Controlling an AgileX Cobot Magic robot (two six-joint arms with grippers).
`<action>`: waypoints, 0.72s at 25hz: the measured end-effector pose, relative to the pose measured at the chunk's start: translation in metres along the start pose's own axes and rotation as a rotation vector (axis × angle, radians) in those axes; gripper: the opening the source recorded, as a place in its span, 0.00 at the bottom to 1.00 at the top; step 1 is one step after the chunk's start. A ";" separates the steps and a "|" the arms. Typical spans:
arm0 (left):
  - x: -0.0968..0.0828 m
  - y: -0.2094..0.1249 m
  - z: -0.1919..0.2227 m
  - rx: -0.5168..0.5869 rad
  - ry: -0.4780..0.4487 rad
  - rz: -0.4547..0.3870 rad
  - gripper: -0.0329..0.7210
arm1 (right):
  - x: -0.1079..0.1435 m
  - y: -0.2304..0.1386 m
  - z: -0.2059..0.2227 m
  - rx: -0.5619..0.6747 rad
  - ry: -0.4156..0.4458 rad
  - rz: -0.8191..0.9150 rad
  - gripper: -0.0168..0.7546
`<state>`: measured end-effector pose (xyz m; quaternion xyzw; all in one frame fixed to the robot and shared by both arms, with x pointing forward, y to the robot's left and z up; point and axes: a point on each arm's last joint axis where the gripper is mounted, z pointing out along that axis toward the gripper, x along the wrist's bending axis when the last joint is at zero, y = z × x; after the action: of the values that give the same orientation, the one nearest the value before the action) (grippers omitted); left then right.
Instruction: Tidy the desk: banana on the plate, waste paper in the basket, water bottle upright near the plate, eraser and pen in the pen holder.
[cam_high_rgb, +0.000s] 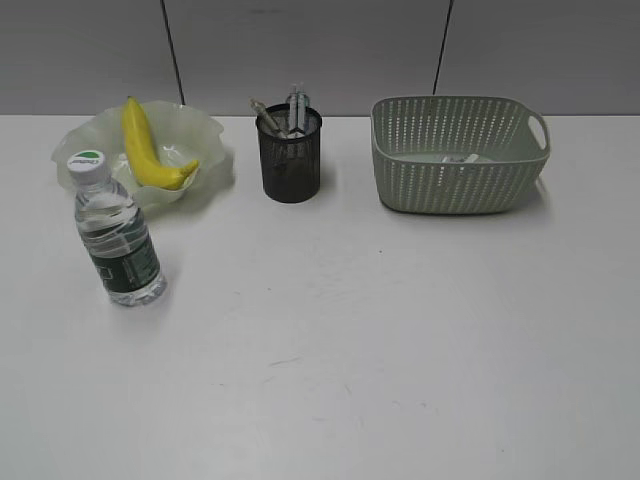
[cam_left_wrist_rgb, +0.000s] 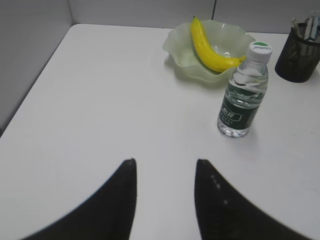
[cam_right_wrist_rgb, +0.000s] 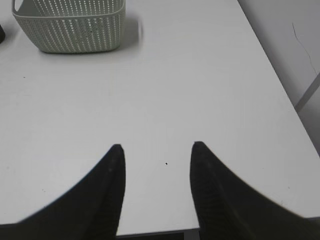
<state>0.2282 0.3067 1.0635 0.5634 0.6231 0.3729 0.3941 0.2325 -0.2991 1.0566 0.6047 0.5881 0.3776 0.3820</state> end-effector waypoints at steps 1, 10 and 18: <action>0.000 0.000 0.000 0.000 0.000 0.000 0.43 | 0.000 0.000 0.000 0.000 0.000 0.000 0.48; 0.000 0.000 0.000 -0.001 0.000 0.000 0.43 | 0.000 0.000 0.000 0.000 0.000 -0.001 0.48; 0.000 0.000 0.000 -0.001 0.000 0.000 0.43 | 0.000 0.000 0.000 0.000 0.000 -0.001 0.48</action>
<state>0.2282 0.3067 1.0636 0.5633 0.6229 0.3731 0.3944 0.2325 -0.2991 1.0566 0.6044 0.5884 0.3774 0.3822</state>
